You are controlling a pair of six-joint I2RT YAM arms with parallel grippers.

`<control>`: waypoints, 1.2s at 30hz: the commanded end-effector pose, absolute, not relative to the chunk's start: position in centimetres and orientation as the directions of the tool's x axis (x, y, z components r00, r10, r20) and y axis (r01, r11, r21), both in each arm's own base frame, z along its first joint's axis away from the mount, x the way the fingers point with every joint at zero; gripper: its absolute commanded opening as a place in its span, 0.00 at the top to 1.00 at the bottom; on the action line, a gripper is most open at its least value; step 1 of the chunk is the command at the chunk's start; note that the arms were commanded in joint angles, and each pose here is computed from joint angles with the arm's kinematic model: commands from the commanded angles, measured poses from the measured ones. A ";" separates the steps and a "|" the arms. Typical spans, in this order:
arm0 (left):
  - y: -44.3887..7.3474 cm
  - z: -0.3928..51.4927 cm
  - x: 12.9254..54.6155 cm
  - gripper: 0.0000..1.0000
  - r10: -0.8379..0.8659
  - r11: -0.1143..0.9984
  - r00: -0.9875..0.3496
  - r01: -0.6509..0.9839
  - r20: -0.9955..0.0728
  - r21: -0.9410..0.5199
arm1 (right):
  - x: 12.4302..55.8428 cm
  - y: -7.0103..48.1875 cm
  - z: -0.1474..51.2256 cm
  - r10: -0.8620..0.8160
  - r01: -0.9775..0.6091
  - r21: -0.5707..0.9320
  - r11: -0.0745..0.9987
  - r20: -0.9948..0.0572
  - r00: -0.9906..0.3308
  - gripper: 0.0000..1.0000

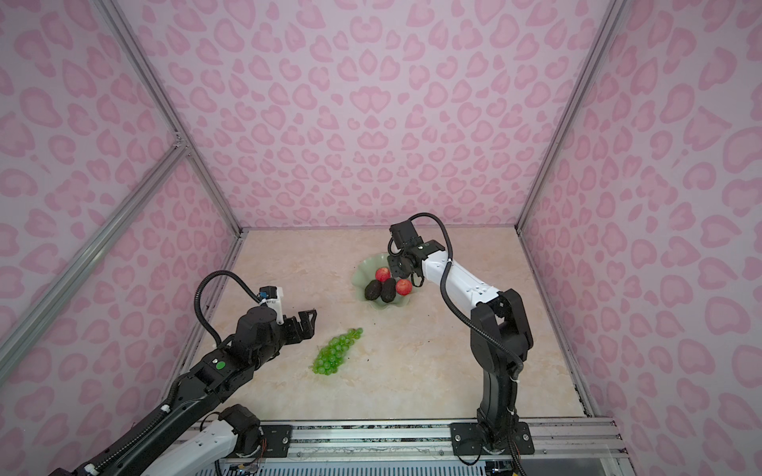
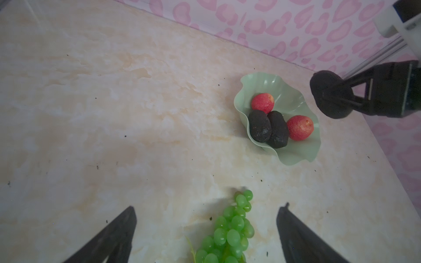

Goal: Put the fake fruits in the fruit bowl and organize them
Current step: 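Place the avocado in the bowl with the right gripper and release, then grasp the green grape bunch with the left gripper while the right arm withdraws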

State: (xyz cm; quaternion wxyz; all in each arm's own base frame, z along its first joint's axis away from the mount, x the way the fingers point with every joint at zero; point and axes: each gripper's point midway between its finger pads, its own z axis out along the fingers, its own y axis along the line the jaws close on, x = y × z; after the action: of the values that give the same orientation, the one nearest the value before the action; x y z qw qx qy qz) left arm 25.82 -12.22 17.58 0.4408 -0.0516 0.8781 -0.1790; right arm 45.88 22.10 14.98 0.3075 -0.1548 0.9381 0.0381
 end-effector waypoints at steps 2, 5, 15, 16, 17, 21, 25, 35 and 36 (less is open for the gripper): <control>-14.0 16.0 24.7 0.04 -0.236 0.899 -0.688 0.114 -0.687 -0.423 | 47.7 22.6 13.1 -0.338 -0.367 -0.065 0.928 -0.564 -0.753 0.79; -14.5 14.9 24.3 0.05 -0.226 0.891 -0.722 0.118 -0.654 -0.438 | 48.7 23.0 11.5 -0.360 -0.382 -0.081 0.921 -0.552 -0.752 0.79; -16.4 11.6 23.4 0.05 -0.175 0.870 -0.815 0.135 -0.552 -0.474 | 50.5 23.6 7.7 -0.385 -0.390 -0.103 0.915 -0.515 -0.766 0.69; -16.6 11.3 23.3 0.06 -0.169 0.868 -0.822 0.137 -0.544 -0.477 | 50.5 23.6 7.4 -0.383 -0.386 -0.105 0.917 -0.511 -0.769 0.64; -16.8 11.1 23.3 0.06 -0.166 0.866 -0.826 0.139 -0.539 -0.480 | 50.5 23.6 7.3 -0.382 -0.386 -0.104 0.917 -0.510 -0.771 0.60; -17.1 10.0 23.0 0.06 -0.144 0.866 -0.845 0.145 -0.515 -0.479 | 50.6 23.6 8.2 -0.364 -0.378 -0.088 0.922 -0.528 -0.767 0.46; -17.6 9.0 22.8 0.07 -0.112 0.869 -0.865 0.154 -0.490 -0.470 | 51.2 23.4 11.7 -0.309 -0.350 -0.049 0.935 -0.596 -0.741 0.33; -19.5 6.2 22.6 0.10 0.010 0.897 -0.899 0.201 -0.438 -0.393 | 48.2 21.6 23.9 -0.139 -0.285 0.049 0.957 -0.787 -0.602 0.18; -19.5 5.7 22.7 0.11 0.019 0.904 -0.904 0.198 -0.427 -0.379 | 47.7 21.3 24.6 -0.124 -0.281 0.060 0.958 -0.796 -0.593 0.18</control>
State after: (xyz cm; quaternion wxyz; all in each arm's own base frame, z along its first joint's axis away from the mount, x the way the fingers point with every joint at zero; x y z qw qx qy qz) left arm 21.89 -18.97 5.73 0.2026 0.0460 0.9534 -0.2190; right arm 48.15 21.58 23.30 0.4178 -0.1373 0.8952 0.0719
